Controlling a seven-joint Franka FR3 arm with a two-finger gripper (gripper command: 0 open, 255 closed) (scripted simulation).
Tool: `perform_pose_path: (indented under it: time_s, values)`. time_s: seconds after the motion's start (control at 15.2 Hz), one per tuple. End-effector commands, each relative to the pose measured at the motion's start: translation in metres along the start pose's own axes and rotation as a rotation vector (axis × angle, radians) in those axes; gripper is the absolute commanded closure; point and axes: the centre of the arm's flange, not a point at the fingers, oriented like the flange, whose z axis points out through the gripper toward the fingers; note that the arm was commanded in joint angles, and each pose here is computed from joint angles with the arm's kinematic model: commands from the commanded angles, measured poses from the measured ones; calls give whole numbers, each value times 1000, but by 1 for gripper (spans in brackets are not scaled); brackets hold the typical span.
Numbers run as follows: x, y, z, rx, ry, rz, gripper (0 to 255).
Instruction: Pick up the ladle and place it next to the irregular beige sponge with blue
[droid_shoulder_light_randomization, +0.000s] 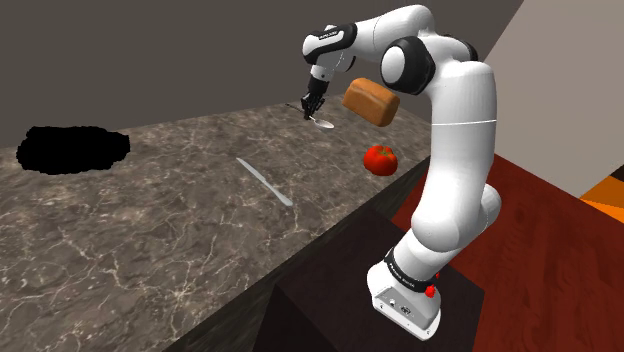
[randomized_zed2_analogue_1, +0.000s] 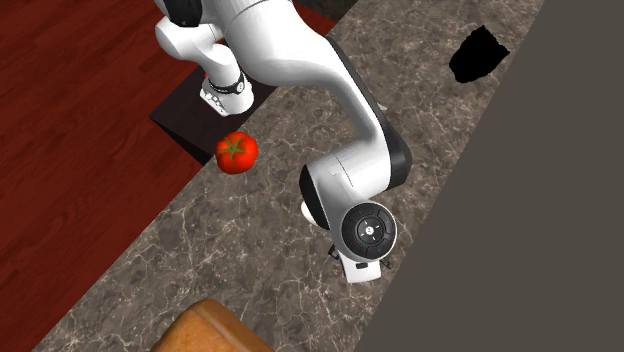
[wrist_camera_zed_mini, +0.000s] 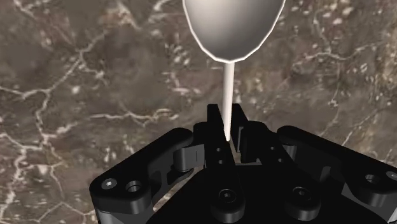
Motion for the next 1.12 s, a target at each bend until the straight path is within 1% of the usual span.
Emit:
perform_pose_path:
  time_s: [0.0,0.07,1.06]
  values:
    - [0,0,0,0,0,0,255]
    - [0,0,0,0,0,0,255]
    - [-2,-9,-79,0,0,0,255]
